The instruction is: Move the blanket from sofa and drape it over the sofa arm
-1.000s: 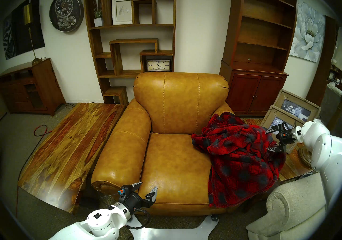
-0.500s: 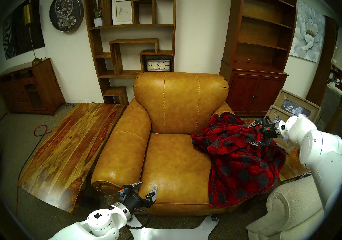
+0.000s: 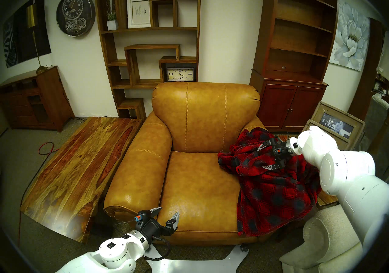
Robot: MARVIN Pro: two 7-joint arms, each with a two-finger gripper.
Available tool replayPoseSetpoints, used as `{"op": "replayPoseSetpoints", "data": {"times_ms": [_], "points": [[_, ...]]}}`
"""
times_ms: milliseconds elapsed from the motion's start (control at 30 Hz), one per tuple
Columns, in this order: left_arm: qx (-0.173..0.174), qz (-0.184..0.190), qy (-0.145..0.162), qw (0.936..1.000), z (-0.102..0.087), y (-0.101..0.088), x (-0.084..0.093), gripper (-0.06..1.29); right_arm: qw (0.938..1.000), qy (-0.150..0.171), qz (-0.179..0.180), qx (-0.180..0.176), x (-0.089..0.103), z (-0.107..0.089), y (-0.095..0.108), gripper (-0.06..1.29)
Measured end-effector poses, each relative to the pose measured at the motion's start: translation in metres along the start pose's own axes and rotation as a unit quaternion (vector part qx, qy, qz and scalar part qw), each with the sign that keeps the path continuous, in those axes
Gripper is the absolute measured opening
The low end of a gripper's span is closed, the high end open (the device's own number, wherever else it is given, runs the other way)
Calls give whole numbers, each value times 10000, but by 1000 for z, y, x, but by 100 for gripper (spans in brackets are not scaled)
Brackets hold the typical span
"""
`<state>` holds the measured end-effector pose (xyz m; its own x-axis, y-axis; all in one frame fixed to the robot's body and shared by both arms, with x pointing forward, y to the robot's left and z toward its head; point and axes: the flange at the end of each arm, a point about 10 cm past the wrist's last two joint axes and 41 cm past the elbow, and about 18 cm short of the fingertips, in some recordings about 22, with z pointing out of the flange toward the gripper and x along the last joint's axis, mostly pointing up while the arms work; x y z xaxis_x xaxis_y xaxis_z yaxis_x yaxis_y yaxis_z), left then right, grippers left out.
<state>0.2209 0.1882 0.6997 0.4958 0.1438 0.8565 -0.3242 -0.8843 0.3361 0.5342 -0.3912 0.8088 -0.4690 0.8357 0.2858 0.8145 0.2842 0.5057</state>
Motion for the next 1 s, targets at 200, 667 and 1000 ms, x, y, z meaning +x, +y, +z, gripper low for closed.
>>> {"op": "replayPoseSetpoints", "data": {"times_ms": [200,667,1000], "points": [[13,-4,-2,10000,0,0,0,127,9983,-179,-498,224,8,21,-5,123],[40,-10,-15,10000,-1,0,-1,127,9937,-897,-639,-203,-4,39,-33,123],[47,-10,-17,10000,-1,0,-1,127,9878,-1359,-574,-489,-2,65,-43,121]]}}
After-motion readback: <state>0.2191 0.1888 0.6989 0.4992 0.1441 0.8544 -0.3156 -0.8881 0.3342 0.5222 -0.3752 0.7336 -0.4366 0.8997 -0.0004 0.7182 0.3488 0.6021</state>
